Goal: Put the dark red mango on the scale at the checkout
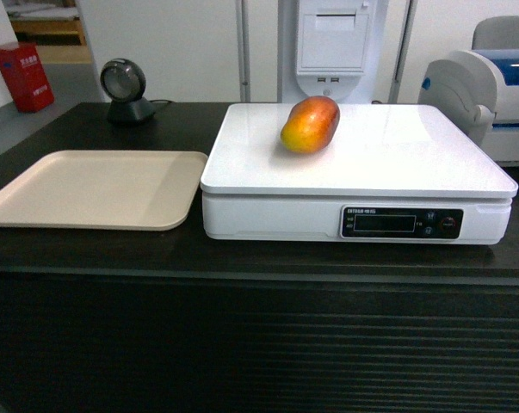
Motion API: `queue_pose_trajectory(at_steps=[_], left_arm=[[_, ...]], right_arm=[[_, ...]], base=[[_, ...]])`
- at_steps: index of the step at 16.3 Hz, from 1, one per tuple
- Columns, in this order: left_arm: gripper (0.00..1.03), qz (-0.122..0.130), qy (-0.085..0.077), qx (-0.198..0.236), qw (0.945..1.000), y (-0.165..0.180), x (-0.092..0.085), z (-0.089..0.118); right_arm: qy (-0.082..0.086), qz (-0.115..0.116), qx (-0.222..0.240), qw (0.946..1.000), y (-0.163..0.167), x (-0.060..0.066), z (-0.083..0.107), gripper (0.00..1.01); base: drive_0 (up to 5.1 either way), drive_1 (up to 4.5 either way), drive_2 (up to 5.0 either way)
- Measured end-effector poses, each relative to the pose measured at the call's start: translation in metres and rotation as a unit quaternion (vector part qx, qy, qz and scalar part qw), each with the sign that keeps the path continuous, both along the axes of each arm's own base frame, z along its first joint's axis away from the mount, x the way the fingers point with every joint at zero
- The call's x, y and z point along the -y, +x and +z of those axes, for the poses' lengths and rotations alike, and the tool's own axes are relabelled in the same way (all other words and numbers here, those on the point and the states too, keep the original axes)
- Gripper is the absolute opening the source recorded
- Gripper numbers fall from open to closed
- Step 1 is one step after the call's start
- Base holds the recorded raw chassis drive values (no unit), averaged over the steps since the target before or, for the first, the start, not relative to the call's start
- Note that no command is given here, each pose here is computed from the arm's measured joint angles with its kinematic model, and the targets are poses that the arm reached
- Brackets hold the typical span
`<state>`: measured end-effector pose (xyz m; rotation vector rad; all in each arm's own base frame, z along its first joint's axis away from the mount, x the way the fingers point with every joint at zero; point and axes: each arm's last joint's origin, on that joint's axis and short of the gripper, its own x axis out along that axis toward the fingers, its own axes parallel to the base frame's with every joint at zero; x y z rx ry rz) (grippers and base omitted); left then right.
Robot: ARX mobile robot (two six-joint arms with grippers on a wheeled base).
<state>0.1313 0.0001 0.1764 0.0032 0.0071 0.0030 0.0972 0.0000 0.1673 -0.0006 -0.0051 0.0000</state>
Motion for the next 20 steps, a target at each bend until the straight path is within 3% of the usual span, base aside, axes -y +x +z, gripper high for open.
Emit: queue_pose_trajectory(at_steps=[2,3,16,18,19,20], left_arm=[[0.02,0.0,0.0,0.016,0.9999,-0.005,0.0,-0.005],[0.02,0.0,0.0,0.0,1.0,-0.006,0.0,-0.009],[0.02,-0.001,0.0,0.01,1.0,-0.023,0.0,-0.007],[0.02,-0.002,0.0,-0.019,0.9998,-0.031,0.0,-0.014],[0.02,-0.002,0.0,0.015,0.9999,-0.034,0.0,-0.008],[0.02,-0.001,0.0,0.002,1.0,-0.034,0.0,-0.011]], right_arm=[[0.0,0.0,0.0,1.0,0.0,0.0,0.0,0.98],[0.0,0.0,0.0,1.0,0.0,0.0,0.0,0.98],[0.0,0.0,0.0,1.0,0.0,0.0,0.0,0.98],[0.0,0.0,0.0,1.0,0.0,0.0,0.0,0.98],[0.0,0.0,0.0,1.0,0.0,0.0,0.0,0.98],[0.0,0.0,0.001,1.0,0.0,0.0,0.0,0.98]], base=[[0.0,0.0,0.0],[0.0,0.0,0.0],[0.0,0.0,0.0],[0.0,0.0,0.0],[0.0,0.0,0.0],[0.0,0.0,0.0]])
